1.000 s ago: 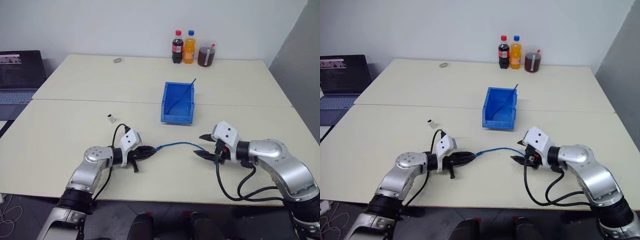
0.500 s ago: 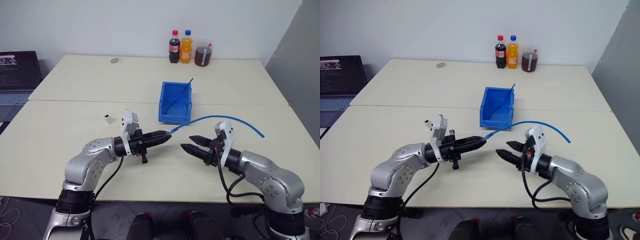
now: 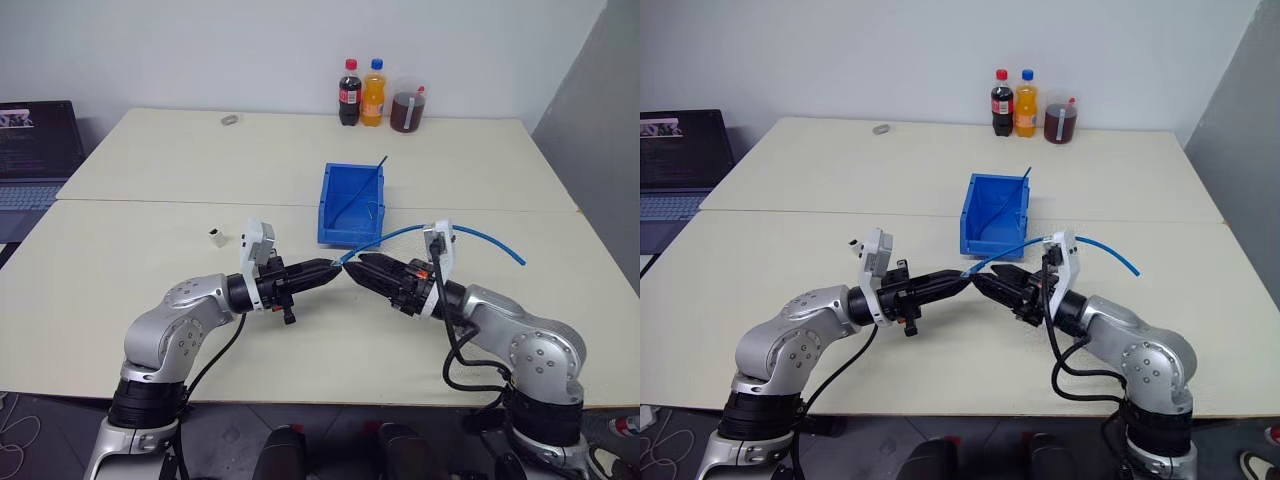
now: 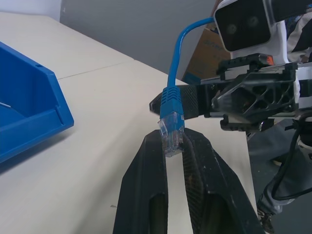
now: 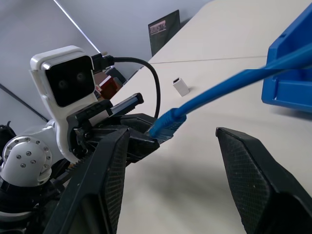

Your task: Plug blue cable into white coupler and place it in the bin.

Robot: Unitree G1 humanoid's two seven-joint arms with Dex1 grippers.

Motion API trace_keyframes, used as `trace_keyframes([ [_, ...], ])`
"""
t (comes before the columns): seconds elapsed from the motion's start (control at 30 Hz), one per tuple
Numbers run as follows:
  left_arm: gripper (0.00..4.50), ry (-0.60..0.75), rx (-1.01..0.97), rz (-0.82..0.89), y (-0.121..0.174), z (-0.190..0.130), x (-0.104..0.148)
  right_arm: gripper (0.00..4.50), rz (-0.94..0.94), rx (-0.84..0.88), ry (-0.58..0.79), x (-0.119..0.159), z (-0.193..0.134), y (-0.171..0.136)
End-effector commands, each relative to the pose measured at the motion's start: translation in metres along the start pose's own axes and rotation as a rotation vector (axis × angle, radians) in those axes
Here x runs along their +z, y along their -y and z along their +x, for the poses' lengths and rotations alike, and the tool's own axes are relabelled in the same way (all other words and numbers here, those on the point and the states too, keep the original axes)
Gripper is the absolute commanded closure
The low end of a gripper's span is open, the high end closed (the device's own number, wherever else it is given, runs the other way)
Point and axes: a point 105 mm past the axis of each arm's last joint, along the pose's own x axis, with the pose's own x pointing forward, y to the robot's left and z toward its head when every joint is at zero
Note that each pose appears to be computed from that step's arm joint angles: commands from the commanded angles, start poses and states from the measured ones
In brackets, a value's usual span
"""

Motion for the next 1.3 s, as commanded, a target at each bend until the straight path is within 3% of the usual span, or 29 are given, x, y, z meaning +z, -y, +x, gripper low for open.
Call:
trace_keyframes([
  [0.03,4.33,0.012,-0.026,0.048,0.008,0.002,0.008,1.49,-0.005,0.052,0.036,0.009,0.007,-0.010],
  [0.1,4.33,0.010,-0.026,0.050,0.008,0.002,0.008,1.49,0.008,0.065,0.044,0.010,0.009,-0.010],
  [0.2,4.33,0.006,-0.030,0.052,0.009,0.001,0.007,1.97,0.017,0.075,0.050,0.011,0.009,-0.011],
  [0.57,4.33,-0.003,-0.023,0.047,0.009,-0.002,0.004,4.36,0.045,0.151,0.022,0.006,0.008,-0.021],
  [0.9,4.33,-0.024,-0.008,0.045,0.006,-0.002,-0.003,4.42,0.046,0.172,0.006,0.004,0.009,-0.024],
  [0.93,3.62,-0.042,-0.009,0.037,0.006,-0.004,-0.007,4.43,0.043,0.169,0.007,0.005,0.009,-0.024],
  [1.3,1.55,-0.165,0.032,0.056,0.006,-0.029,-0.029,4.43,0.039,0.147,0.026,0.008,0.008,-0.017],
])
